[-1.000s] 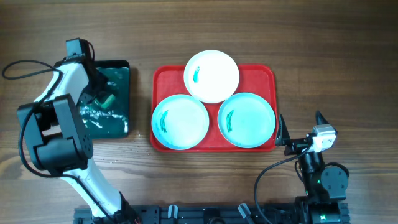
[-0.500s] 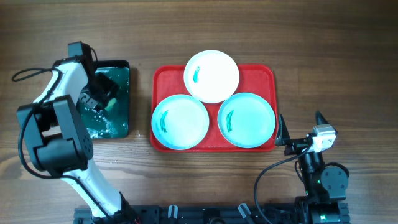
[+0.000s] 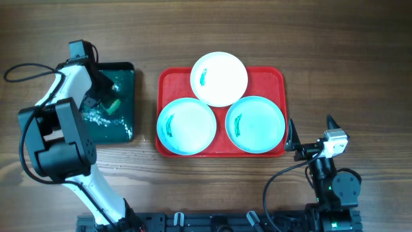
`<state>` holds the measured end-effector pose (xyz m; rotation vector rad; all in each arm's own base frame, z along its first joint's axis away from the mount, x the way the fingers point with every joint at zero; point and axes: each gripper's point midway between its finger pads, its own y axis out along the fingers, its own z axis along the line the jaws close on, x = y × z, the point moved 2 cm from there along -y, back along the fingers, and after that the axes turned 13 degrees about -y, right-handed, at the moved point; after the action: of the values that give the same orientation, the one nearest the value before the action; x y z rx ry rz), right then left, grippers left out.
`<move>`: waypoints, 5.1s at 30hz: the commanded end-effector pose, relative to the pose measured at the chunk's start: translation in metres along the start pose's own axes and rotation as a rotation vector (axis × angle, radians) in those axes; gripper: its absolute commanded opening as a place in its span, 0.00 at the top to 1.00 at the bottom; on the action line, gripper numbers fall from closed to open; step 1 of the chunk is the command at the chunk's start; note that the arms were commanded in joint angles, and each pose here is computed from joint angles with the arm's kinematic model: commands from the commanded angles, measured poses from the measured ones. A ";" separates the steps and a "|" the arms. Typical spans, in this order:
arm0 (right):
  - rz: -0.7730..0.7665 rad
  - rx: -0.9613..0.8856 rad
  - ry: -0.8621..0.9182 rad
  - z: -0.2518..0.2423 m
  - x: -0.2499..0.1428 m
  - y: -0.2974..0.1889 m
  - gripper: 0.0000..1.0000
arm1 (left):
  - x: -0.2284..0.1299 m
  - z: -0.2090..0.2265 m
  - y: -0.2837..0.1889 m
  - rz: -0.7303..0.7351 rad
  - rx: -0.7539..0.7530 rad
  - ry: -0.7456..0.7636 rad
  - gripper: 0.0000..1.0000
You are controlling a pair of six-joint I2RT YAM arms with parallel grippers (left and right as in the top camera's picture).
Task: Clean dirty plates on tray and stack at the side
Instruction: 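Dip and rub the sponge in the soapy water with the left gripper, then carry the sponge with the left gripper onto the left teal plate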
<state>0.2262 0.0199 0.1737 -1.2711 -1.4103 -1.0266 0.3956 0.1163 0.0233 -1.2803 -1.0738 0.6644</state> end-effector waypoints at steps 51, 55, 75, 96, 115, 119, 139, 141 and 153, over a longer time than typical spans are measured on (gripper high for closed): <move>-0.006 -0.015 0.010 -0.003 0.001 0.000 0.00 | -0.060 0.009 -0.001 0.340 -0.020 -0.004 0.24; -0.006 -0.015 0.009 -0.003 0.001 0.000 0.00 | -0.069 0.013 -0.004 0.390 -0.008 -0.007 0.96; -0.006 -0.015 0.009 -0.003 0.001 0.000 0.00 | -0.043 0.022 0.003 0.227 0.069 0.009 0.92; -0.006 -0.015 0.009 -0.003 0.001 0.000 0.00 | -0.001 -0.004 -0.088 0.010 -0.196 -0.024 0.96; -0.006 -0.015 0.010 -0.003 0.001 0.000 0.00 | -0.142 0.002 -0.234 0.363 -0.598 0.434 0.96; -0.006 -0.015 0.009 -0.003 0.001 0.000 0.00 | -0.227 -0.002 -0.191 0.453 -0.544 0.634 0.96; -0.006 -0.015 0.010 -0.003 0.001 0.000 0.01 | -0.257 -0.032 -0.143 0.062 -0.377 0.653 0.25; -0.006 -0.015 0.009 -0.003 0.001 0.000 0.00 | -0.235 -0.033 -0.188 0.034 -0.442 0.608 0.00; 0.036 0.563 0.657 0.076 0.024 -0.023 0.00 | -0.156 0.056 -0.269 -0.043 -0.514 0.372 0.00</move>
<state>0.2210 0.0456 0.1804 -0.9857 -1.3455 -1.0138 0.2423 -0.0585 0.2392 -1.7444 -0.9757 0.0810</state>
